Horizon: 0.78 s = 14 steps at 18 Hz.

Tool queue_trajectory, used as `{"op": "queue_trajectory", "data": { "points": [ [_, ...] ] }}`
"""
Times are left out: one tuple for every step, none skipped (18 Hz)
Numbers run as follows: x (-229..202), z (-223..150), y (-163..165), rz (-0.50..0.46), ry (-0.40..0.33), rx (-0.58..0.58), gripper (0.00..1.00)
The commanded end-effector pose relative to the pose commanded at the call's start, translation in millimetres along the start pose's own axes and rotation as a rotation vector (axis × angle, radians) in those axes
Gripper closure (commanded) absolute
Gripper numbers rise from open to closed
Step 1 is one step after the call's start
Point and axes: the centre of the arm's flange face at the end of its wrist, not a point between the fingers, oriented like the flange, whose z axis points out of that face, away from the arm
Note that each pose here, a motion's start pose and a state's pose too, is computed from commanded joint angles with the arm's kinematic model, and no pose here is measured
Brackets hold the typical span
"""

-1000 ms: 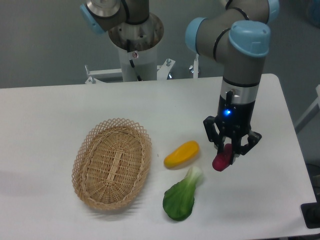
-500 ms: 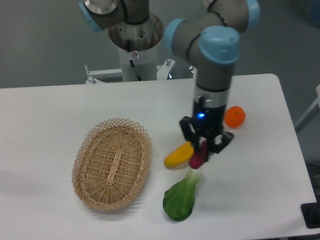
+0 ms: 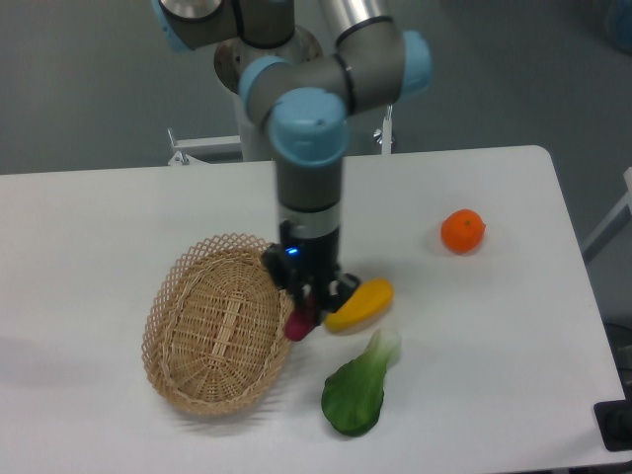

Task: Place the sweet potato in the basket
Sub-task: 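Carry the sweet potato over the wicker basket, then lower the sweet potato into the basket and open the gripper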

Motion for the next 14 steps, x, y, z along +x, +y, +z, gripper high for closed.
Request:
{"op": "queue_trajectory", "data": {
  "points": [
    [13, 8, -6, 0.010, -0.009, -0.022, 0.73],
    [24, 14, -12, 0.020, -0.015, -0.040, 0.73],
    [35, 19, -17, 0.030, -0.018, -0.053, 0.73],
    [45, 25, -20, 0.044, -0.012, -0.063, 0.73],
    [50, 33, -17, 0.050, -0.003, -0.077, 0.73],
    [56, 40, -13, 0.055, 0.006, -0.093, 0.73],
    [65, 43, -12, 0.076, 0.012, -0.104, 0.73],
    [73, 48, -9, 0.091, 0.017, -0.121, 0.73],
    [77, 53, -4, 0.120, 0.023, -0.137, 0.73],
    [80, 56, -1, 0.170, 0.028, -0.147, 0.73],
    [82, 60, 1, 0.209, 0.037, -0.154, 0.73],
    [83, 62, 3, 0.230, 0.042, -0.158, 0.73],
    [86, 67, 5, 0.241, 0.051, -0.165, 0.73],
    [90, 72, 5, 0.258, 0.054, -0.177, 0.73]
  ]
}}
